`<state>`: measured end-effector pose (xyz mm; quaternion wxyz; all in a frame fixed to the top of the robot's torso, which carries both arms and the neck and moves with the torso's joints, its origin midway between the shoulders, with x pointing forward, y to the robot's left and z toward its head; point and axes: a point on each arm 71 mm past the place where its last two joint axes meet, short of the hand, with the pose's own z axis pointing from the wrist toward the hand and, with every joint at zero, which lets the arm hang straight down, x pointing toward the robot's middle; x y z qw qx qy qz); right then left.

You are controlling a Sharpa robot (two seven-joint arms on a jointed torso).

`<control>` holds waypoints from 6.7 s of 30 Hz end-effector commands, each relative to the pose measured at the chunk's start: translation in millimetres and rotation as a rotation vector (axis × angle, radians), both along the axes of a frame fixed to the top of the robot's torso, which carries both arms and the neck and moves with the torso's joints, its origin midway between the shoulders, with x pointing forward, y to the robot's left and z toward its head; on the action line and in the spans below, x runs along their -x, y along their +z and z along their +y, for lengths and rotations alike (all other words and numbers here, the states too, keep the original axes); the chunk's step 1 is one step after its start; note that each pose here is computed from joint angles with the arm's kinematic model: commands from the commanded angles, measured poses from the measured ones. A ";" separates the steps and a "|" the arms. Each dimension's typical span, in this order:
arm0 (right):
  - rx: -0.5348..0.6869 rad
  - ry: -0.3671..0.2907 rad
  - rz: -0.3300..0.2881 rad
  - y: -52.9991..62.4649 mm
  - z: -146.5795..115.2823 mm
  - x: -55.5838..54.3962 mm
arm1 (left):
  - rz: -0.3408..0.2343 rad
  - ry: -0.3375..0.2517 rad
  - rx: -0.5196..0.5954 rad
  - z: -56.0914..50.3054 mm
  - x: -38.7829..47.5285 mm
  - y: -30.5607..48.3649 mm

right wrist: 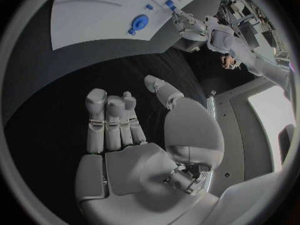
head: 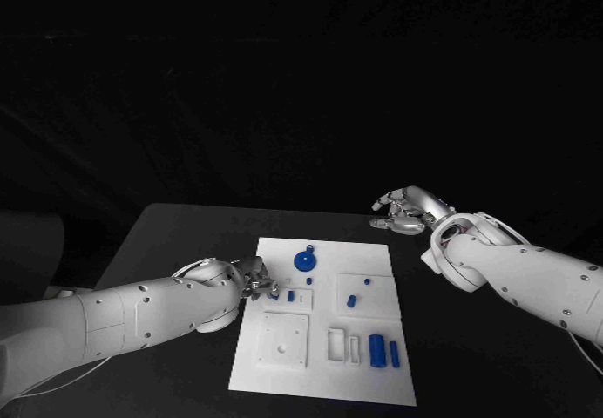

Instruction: Assemble the parts on the task board

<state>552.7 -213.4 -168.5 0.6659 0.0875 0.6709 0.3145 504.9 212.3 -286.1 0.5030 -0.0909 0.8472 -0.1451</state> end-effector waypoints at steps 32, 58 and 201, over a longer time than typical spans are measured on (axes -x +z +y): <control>0.007 0.012 0.008 -0.5 1.0 0.3 | 0.031 -0.023 -0.037 -0.3 0.6 -3.5; 0.006 0.013 0.008 -0.4 1.6 0.5 | 0.056 -0.039 -0.044 -5.1 1.5 -6.6; 0.008 0.012 0.004 0.0 -0.8 0.8 | 0.063 -0.017 -0.118 5.9 -3.0 -9.4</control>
